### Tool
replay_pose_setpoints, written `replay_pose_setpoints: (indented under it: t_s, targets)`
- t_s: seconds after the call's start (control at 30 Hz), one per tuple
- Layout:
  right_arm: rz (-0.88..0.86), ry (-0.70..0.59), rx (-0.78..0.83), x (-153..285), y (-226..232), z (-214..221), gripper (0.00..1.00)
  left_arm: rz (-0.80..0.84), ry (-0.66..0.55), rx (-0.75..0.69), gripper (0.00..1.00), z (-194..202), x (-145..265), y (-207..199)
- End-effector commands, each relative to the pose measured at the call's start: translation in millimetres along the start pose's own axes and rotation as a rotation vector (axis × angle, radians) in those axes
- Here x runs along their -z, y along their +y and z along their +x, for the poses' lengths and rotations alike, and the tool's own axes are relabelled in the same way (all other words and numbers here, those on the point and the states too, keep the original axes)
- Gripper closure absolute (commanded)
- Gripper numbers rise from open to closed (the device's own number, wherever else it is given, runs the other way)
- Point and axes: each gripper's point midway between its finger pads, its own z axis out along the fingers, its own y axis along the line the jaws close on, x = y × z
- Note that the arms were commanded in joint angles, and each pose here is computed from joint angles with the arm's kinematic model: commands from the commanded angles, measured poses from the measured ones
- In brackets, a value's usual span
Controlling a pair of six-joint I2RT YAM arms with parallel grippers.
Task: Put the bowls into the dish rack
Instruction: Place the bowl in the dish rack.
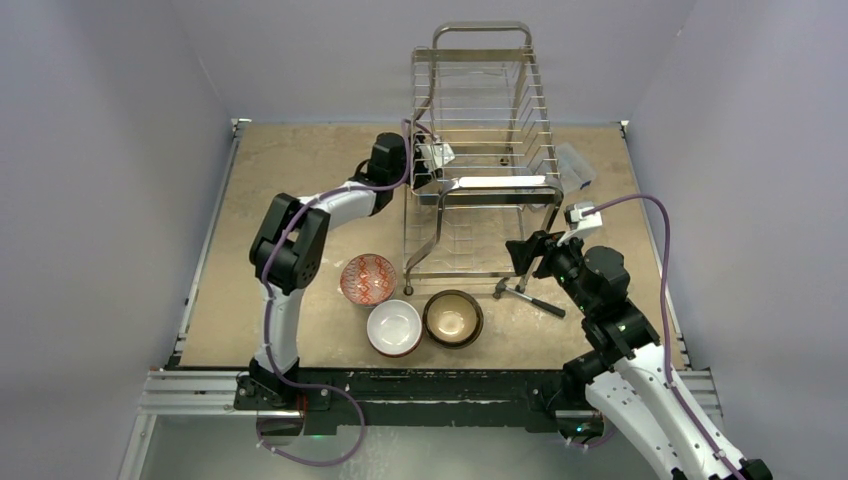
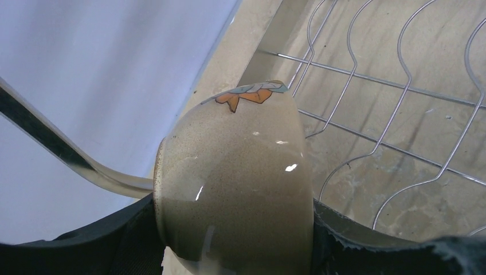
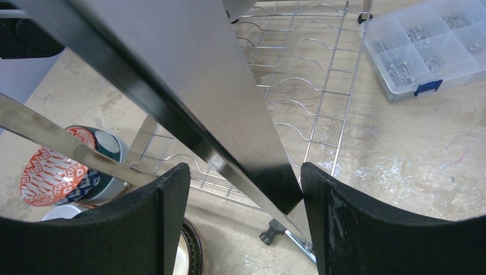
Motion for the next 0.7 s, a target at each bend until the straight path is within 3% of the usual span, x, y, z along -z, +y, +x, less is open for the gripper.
replay_pose_setpoints:
  t_s: [0.0,0.3,0.67]
  targets:
    - [-0.067,-0.021,0.005,-1.0,13.7,-7.1,0.27,-0.087,-0.097,-0.223,1.0,-53.6,-7.6,16.5]
    - [-0.076,-0.017,0.008,-1.6,14.9,-6.0,0.28,-0.091,-0.103,-0.303,1.0,-59.5,-16.5,10.0]
    - [-0.08,-0.013,0.011,-1.9,15.5,-5.4,0.28,0.068,-0.033,-0.362,1.0,-45.0,-34.9,-17.4]
